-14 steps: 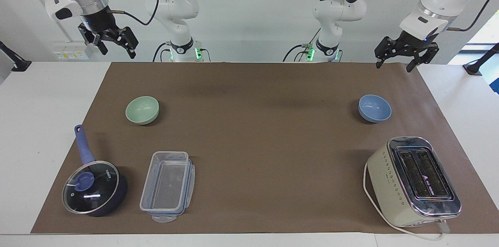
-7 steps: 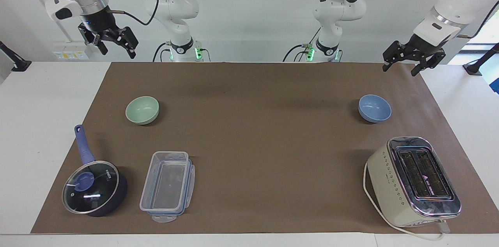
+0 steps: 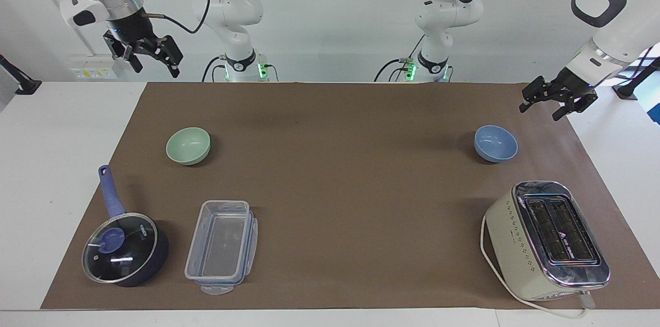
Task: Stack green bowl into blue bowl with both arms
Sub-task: 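Reach the left gripper to the rim of the blue bowl and grasp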
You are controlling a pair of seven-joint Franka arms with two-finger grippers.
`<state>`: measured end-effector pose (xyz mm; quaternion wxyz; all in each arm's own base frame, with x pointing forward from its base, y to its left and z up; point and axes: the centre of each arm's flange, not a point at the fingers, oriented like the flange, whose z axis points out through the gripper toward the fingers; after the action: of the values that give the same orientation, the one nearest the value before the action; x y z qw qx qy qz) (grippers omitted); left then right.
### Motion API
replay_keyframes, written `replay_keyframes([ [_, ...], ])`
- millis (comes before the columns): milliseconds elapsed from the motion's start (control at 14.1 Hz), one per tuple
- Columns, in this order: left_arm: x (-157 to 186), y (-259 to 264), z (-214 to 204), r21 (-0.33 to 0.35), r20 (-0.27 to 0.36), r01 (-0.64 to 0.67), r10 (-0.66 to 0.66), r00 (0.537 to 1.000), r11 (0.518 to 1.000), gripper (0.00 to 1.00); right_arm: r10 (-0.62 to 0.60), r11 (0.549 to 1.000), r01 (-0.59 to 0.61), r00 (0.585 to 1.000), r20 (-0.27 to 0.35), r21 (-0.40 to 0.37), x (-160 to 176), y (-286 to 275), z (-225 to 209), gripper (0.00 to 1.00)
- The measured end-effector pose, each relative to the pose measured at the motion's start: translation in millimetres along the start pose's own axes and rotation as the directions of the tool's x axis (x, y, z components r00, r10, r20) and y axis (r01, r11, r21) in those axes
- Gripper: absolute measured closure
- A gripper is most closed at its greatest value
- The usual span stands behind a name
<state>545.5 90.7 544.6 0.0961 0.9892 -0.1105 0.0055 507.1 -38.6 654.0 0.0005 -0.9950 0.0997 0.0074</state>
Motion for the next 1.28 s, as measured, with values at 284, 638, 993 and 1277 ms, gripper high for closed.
replay_keyframes([
  [284,-25.3,-54.3,35.0,-0.036,-0.043,-0.021,0.019,0.999,0.999,0.00,0.001,1.000,-0.001,1.000,0.000,0.000,0.1,0.7,0.0,0.00],
  [638,-66.1,-100.4,115.0,-0.096,-0.076,-0.034,0.027,0.997,0.995,0.00,0.003,1.000,-0.003,1.000,0.000,0.000,0.2,1.5,0.0,0.00],
  [993,-83.0,-116.4,173.8,-0.137,-0.055,-0.001,-0.006,0.998,0.991,0.03,0.003,1.000,-0.003,1.000,0.000,0.000,0.2,1.8,0.0,0.00],
  [1277,-81.1,-118.2,188.9,-0.143,-0.048,0.008,-0.015,0.999,0.990,0.10,0.003,1.000,-0.003,1.000,0.000,0.000,0.2,1.6,0.0,0.00],
])
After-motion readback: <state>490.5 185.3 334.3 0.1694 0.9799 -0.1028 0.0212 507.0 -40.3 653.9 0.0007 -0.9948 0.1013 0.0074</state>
